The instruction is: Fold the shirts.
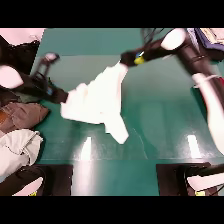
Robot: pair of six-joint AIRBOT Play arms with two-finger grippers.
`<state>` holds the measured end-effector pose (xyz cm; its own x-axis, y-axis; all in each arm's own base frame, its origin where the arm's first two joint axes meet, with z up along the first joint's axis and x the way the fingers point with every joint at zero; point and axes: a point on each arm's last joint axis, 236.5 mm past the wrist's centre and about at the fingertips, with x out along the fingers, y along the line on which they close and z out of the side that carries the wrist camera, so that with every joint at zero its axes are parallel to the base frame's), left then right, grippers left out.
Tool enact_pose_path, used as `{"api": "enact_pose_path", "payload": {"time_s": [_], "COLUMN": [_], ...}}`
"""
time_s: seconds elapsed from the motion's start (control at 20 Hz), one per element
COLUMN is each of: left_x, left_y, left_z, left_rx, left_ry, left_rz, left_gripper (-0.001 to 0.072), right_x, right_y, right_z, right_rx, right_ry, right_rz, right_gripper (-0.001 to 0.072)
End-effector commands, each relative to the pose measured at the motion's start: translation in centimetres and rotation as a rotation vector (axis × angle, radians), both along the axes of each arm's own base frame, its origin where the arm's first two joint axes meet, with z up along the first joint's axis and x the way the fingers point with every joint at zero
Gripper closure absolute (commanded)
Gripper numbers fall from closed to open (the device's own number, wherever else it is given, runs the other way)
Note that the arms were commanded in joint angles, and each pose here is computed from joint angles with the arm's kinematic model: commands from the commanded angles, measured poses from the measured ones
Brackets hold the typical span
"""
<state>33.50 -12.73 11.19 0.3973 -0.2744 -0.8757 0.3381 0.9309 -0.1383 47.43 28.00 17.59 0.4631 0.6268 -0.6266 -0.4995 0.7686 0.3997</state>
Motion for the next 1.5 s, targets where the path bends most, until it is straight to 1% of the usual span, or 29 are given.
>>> {"api": "enact_pose_path", "payload": {"time_s": [0.0, 0.1, 0.2, 0.4, 0.55, 0.7, 0.85, 0.9, 1.0, 1.2, 1.35, 1.45], "left_x": [2.5, 1.8, -0.1, -4.3, -6.5, -7.2, -7.1, -6.8, -5.6, -1.5, 1.1, 2.5], "left_y": [3.6, 4.2, 4.9, 6.5, 7.1, 7.0, 6.6, 6.6, 6.2, 5.2, 4.5, 4.4], "left_z": [11.8, 19.5, 26.4, 34.9, 37.2, 37.4, 37.3, 36.9, 34.5, 25.2, 16.0, 9.8], "left_rx": [0.083, 0.046, 0.006, -0.041, -0.063, -0.09, -0.106, -0.103, -0.082, -0.01, 0.04, 0.07], "left_ry": [-0.318, -0.5, -0.658, -0.873, -0.93, -0.932, -0.923, -0.912, -0.846, -0.629, -0.468, -0.381], "left_rz": [0.075, 0.097, 0.115, 0.151, 0.158, 0.163, 0.159, 0.158, 0.153, 0.134, 0.121, 0.13], "left_gripper": [0.0678, 0.0678, 0.0678, 0.0678, 0.0678, 0.0678, 0.0678, 0.0677, 0.0678, 0.0678, 0.0678, 0.0678], "right_x": [-2.0, -4.9, -8.2, -14.1, -17.9, -21.2, -23.0, -23.0, -21.4, -15.1, -9.3, -5.0], "right_y": [-6.4, -10.0, -13.3, -20.1, -24.9, -28.3, -30.3, -30.5, -29.7, -26.3, -21.9, -19.7], "right_z": [13.2, 19.5, 24.1, 28.2, 29.3, 30.1, 30.8, 30.5, 28.9, 22.2, 14.6, 9.1], "right_rx": [0.01, 0.032, 0.038, 0.012, -0.025, -0.073, -0.106, -0.103, -0.048, 0.068, 0.104, 0.059], "right_ry": [-0.272, -0.395, -0.495, -0.601, -0.649, -0.707, -0.753, -0.744, -0.68, -0.434, -0.236, -0.181], "right_rz": [-0.094, -0.15, -0.21, -0.381, -0.551, -0.707, -0.817, -0.825, -0.777, -0.588, -0.451, -0.427], "right_gripper": [0.0698, 0.0698, 0.0698, 0.0698, 0.0698, 0.0698, 0.0698, 0.0698, 0.0698, 0.0698, 0.0698, 0.0698]}}
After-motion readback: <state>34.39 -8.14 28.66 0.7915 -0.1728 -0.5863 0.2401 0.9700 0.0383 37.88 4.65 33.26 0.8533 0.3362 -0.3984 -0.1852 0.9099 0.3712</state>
